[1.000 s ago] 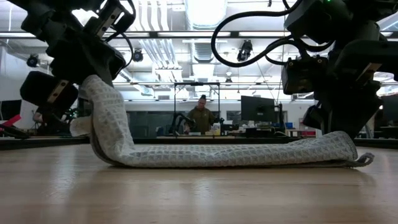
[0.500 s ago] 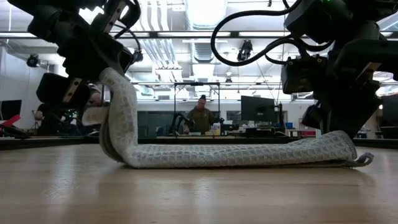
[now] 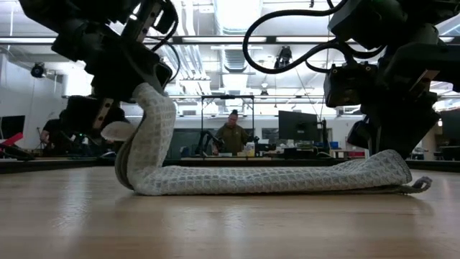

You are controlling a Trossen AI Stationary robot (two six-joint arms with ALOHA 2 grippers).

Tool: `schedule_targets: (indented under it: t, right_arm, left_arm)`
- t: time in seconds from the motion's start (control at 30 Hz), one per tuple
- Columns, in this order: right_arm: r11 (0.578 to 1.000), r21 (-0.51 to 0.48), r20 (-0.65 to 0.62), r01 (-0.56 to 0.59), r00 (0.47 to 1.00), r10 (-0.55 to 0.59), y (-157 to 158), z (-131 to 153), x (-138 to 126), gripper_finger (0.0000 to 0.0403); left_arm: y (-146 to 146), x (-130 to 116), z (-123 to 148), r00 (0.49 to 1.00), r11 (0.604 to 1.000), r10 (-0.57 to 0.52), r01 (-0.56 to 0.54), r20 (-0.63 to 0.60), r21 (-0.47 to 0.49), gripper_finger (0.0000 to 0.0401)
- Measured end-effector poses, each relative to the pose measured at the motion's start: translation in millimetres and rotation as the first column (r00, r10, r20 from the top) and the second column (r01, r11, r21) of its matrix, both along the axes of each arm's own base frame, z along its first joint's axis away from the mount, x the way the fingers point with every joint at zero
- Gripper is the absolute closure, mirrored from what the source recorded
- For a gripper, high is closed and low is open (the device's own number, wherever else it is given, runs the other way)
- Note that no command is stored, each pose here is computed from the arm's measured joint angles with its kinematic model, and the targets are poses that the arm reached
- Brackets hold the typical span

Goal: Fold microfiber towels
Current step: Fold the microfiber cloth on the table

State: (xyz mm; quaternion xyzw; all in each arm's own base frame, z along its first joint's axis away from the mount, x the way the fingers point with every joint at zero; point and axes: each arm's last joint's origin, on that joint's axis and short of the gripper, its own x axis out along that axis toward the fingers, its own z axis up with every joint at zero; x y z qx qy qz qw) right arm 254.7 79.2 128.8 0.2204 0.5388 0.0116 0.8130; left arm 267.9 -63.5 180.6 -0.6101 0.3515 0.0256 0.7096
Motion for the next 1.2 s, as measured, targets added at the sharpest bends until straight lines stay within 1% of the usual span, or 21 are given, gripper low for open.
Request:
schedule_targets:
  t: [0.2, 0.53, 0.83, 1.2]
  right_arm:
    - [1.000, -0.003, 0.005, -0.008, 1.000, 0.008, 0.1, 0.1, 0.2, 0.0360]
    - [1.000, -0.003, 0.005, -0.008, 1.000, 0.009, 0.1, 0.1, 0.2, 0.0360]
    - [0.999, -0.015, 0.010, -0.031, 0.999, 0.031, 0.0, 0.1, 0.1, 0.0360]
    - [0.999, -0.021, 0.013, -0.044, 0.999, 0.044, 0.0, 0.0, 0.0, 0.0360]
  left_arm:
    - [1.9, 16.5, 3.0, 0.999, 0.999, -0.030, 0.030, 0.021, 0.015, 0.0401]
    - [9.4, 46.0, 0.0, 0.991, 0.991, -0.132, 0.131, 0.035, 0.024, 0.0401]
    - [23.9, 62.4, 4.1, 0.990, 0.992, -0.120, 0.116, 0.069, 0.052, 0.0401]
    - [29.6, 77.3, 2.2, 0.990, 0.992, -0.115, 0.110, 0.079, 0.067, 0.0401]
